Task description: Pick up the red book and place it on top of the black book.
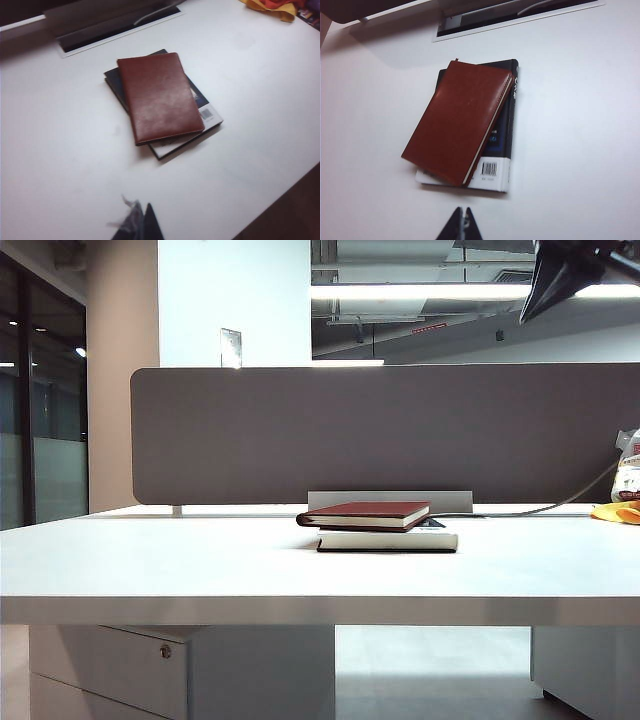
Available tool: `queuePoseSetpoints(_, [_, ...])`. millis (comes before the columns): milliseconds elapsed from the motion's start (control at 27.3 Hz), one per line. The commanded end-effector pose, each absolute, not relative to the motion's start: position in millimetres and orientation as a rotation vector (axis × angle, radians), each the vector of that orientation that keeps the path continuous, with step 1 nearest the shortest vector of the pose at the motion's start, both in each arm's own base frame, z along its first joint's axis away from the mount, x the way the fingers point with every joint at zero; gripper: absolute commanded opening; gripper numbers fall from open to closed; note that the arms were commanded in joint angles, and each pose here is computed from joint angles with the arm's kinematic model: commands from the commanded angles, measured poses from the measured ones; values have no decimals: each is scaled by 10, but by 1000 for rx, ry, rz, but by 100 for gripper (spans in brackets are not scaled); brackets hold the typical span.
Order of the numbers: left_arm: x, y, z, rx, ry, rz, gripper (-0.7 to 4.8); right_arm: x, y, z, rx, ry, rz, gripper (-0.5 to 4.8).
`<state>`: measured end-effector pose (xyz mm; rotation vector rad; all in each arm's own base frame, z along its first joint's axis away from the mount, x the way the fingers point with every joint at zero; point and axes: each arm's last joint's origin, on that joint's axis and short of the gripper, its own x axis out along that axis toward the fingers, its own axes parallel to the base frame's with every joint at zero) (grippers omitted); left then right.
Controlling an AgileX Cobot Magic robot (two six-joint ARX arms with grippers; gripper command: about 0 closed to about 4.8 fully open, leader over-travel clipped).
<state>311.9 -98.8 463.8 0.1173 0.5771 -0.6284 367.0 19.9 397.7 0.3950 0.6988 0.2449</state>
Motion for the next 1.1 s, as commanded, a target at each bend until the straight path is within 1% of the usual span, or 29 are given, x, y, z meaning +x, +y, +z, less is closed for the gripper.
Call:
queuePoseSetpoints(37, [2992,-931,4737,135,558,-567,-5,3498,141,4146,367,660,224,-6])
queuePoseSetpoints(366, [2646,-820,4897,139,505,-521,-5,3052,-15,4456,351,612,186,-6])
queuePoseSetpoints(659, [2211,-696,4825,113,480,-513,-5,2625,-38,4632,309,593,166,-6])
queuePoseSetpoints(805, [1947,-619,4657,91,438,-502,-5,2407,-35,4450,295,599,146,-6])
queuePoseSetpoints(952, [1711,-546,4403,38,380,-470,-5,2220,-27,4115,309,597,143,-6])
queuePoseSetpoints(1098, [1531,-489,4150,28,344,-450,-5,2028,-16,3735,362,543,141,-6])
